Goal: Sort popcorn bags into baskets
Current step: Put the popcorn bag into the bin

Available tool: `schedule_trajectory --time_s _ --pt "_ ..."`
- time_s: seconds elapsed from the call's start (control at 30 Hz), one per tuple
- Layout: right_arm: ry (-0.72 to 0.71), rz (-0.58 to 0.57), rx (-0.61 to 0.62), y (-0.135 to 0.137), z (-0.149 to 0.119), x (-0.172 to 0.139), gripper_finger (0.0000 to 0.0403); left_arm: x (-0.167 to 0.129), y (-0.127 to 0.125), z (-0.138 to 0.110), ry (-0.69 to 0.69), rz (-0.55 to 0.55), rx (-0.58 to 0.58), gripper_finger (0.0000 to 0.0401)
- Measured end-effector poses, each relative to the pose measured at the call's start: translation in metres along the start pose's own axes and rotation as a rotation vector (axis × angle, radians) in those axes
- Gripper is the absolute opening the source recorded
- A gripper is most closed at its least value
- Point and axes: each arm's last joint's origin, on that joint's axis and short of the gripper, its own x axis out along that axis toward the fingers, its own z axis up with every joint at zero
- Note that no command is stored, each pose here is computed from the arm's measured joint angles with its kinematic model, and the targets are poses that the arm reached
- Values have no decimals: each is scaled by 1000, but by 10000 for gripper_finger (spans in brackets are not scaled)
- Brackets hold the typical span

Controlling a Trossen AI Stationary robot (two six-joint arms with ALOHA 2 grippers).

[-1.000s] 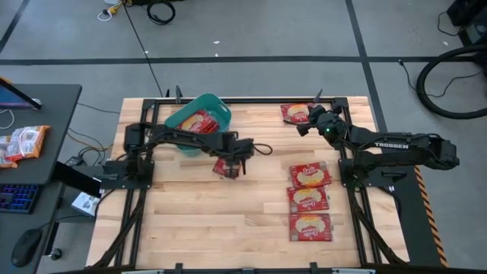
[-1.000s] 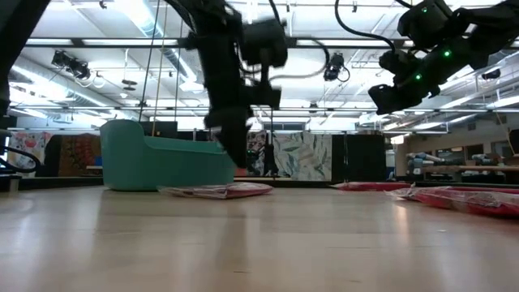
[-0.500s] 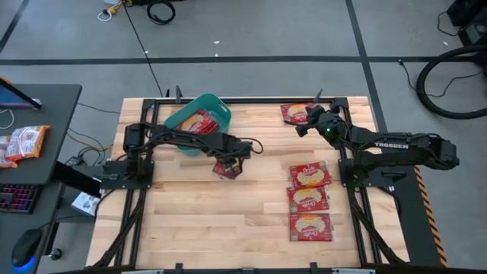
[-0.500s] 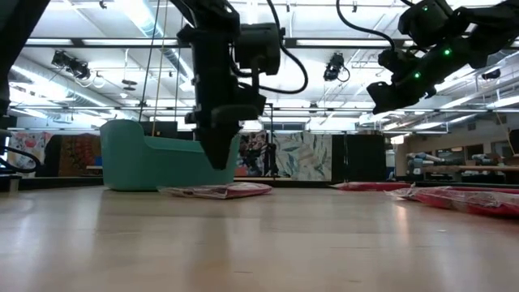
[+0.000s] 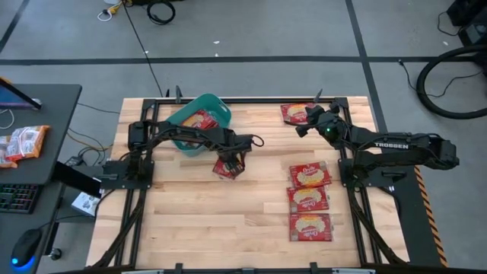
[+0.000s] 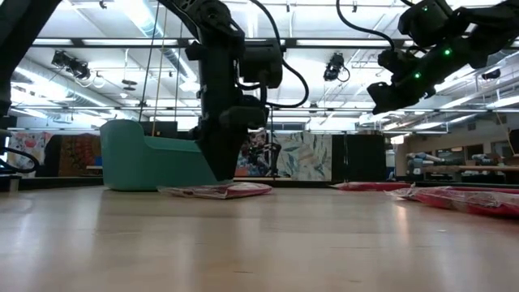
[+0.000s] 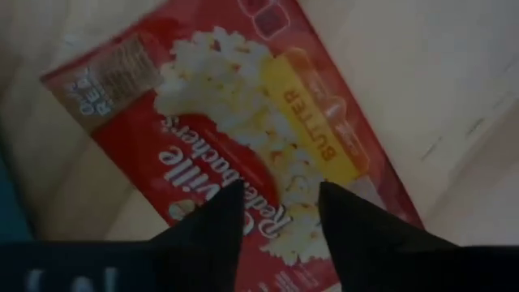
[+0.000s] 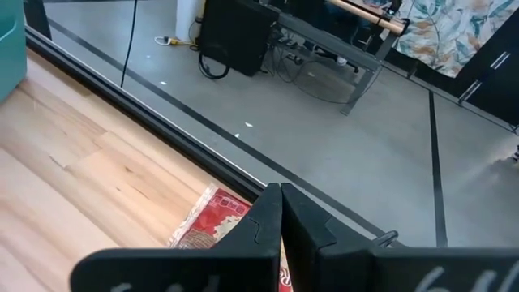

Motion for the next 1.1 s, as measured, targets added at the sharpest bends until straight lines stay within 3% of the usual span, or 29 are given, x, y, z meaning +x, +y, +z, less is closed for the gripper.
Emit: schedule_trajectory --time_s 0.17,0.37,0.47,0.73,0.83,1.0,1.1 --pt "-2 15 -2 1 0 0 9 8 0 -1 28 9 -48 202" --pt "-12 31 3 2 1 -1 9 22 0 -2 74 26 54 183" --pt "-13 34 1 2 1 -1 9 23 0 -2 77 27 207 168" --pt "-15 34 -5 2 2 -1 9 19 -11 -5 54 76 787 143" --pt "-15 36 -6 2 1 -1 9 19 -16 -8 59 136 928 142" --pt "-15 53 -7 3 1 -1 9 -4 -30 -5 64 194 958 142" --pt "-14 53 -7 3 1 -1 9 -26 -43 2 -31 187 836 142"
